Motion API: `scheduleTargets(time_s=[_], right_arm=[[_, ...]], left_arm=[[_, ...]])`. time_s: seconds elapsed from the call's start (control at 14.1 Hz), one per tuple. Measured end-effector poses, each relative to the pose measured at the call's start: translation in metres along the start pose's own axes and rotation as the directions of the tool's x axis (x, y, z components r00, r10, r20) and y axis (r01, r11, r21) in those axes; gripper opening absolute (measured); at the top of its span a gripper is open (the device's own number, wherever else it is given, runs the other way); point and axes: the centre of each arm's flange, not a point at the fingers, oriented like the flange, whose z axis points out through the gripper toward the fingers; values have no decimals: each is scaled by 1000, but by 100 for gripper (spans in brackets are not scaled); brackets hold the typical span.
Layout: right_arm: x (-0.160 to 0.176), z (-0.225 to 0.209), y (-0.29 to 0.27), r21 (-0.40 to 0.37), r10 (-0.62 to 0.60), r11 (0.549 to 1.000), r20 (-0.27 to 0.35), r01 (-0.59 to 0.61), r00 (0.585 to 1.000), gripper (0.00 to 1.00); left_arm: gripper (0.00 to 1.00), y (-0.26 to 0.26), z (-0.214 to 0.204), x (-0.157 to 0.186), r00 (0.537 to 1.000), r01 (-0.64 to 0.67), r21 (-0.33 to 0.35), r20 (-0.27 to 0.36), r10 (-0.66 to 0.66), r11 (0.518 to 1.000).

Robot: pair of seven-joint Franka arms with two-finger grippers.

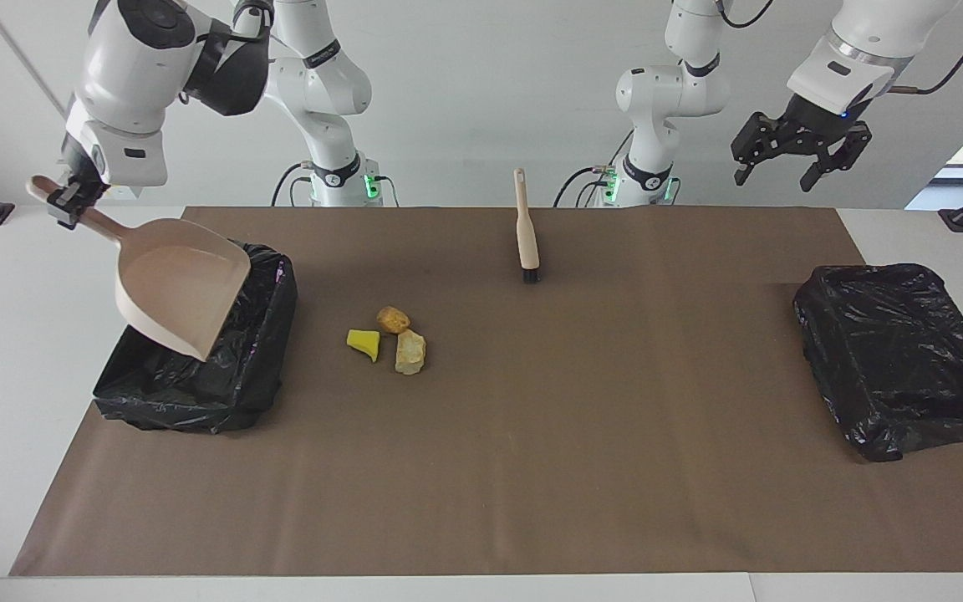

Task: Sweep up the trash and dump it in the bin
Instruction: 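Bring the dustpan back and set it on the table with the right gripper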

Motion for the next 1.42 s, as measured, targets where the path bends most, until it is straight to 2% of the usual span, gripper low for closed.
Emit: scheduleTargets(time_s=[0.14, 0.28, 0.43, 0.57, 0.71, 0.92, 1.14, 1.21, 1.42], right_arm=[[16, -5, -8, 65, 177, 983, -70, -173, 982, 33], [35, -14, -15, 127, 324, 942, -108, -310, 940, 33], [68, -33, -28, 181, 453, 885, -116, -429, 884, 33], [104, -51, -41, 211, 517, 848, -127, -486, 846, 33], [132, -58, -50, 280, 592, 792, -130, -543, 796, 33], [196, -72, -73, 398, 719, 657, -75, -640, 691, 33], [282, -90, -101, 503, 832, 459, 44, -732, 552, 33], [304, -96, -103, 530, 853, 406, 72, -745, 516, 33], [369, -115, -117, 587, 890, 293, 122, -755, 439, 33]], left_arm=[[100, 0, 0, 0, 1000, 0, 0, 0, 0, 1000], [100, 0, 0, 0, 1000, 0, 0, 0, 0, 1000], [100, 0, 0, 0, 1000, 0, 0, 0, 0, 1000], [100, 0, 0, 0, 1000, 0, 0, 0, 0, 1000], [100, 0, 0, 0, 1000, 0, 0, 0, 0, 1000], [100, 0, 0, 0, 1000, 0, 0, 0, 0, 1000], [100, 0, 0, 0, 1000, 0, 0, 0, 0, 1000], [100, 0, 0, 0, 1000, 0, 0, 0, 0, 1000], [100, 0, 0, 0, 1000, 0, 0, 0, 0, 1000]])
